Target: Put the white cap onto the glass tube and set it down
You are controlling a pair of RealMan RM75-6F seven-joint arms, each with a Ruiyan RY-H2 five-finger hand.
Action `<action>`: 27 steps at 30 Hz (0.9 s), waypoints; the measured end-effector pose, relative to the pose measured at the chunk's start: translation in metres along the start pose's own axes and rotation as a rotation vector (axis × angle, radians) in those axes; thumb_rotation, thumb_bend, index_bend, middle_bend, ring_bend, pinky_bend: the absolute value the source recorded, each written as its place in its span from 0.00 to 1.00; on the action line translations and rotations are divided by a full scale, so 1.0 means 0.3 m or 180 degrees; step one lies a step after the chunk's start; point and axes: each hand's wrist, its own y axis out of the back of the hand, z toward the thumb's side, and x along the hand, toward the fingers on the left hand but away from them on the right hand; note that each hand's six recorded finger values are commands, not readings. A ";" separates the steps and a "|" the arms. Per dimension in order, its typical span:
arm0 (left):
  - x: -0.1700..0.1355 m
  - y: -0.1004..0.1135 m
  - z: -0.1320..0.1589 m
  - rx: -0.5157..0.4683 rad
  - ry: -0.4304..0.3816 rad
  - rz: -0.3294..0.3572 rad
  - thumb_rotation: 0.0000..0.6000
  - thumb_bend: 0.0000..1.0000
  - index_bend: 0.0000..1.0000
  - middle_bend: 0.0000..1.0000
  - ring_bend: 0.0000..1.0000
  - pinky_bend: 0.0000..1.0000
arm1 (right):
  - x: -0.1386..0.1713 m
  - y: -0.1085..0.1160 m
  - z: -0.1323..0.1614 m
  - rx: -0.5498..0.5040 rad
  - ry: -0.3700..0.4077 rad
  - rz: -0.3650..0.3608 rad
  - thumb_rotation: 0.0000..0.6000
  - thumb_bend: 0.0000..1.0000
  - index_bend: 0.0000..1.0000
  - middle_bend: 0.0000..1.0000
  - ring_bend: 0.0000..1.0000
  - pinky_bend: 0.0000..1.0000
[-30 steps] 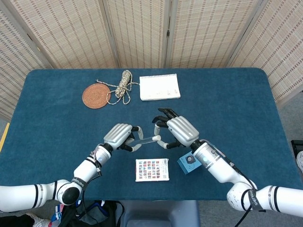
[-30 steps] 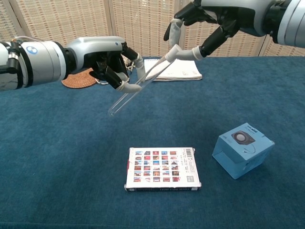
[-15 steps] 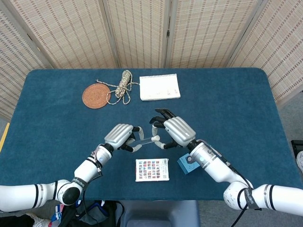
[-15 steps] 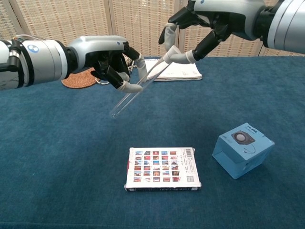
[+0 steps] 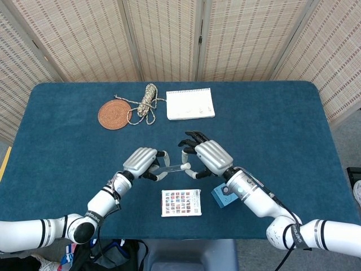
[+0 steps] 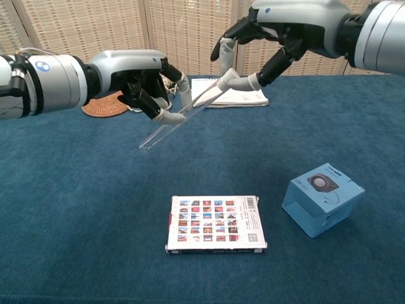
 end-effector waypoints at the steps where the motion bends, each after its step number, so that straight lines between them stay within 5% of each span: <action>1: 0.000 0.000 -0.005 0.0008 0.0011 -0.0002 1.00 0.38 0.55 1.00 0.95 1.00 | 0.000 0.000 0.000 -0.0004 -0.0001 0.0001 1.00 0.18 0.40 0.15 0.00 0.00; 11: -0.004 0.004 -0.051 0.0169 0.0109 -0.0007 1.00 0.38 0.55 1.00 0.95 1.00 | 0.012 0.019 -0.012 -0.0029 -0.0021 -0.0048 1.00 0.14 0.30 0.13 0.00 0.00; 17: -0.002 -0.003 -0.119 0.0535 0.0238 -0.0007 1.00 0.38 0.55 1.00 0.95 1.00 | 0.048 0.065 -0.046 -0.0015 -0.0101 -0.0175 1.00 0.14 0.30 0.13 0.00 0.00; 27: 0.069 -0.068 -0.230 0.0868 0.0599 -0.0033 1.00 0.37 0.55 1.00 0.95 1.00 | 0.166 0.134 -0.180 0.0019 -0.0436 -0.0361 1.00 0.14 0.30 0.13 0.00 0.00</action>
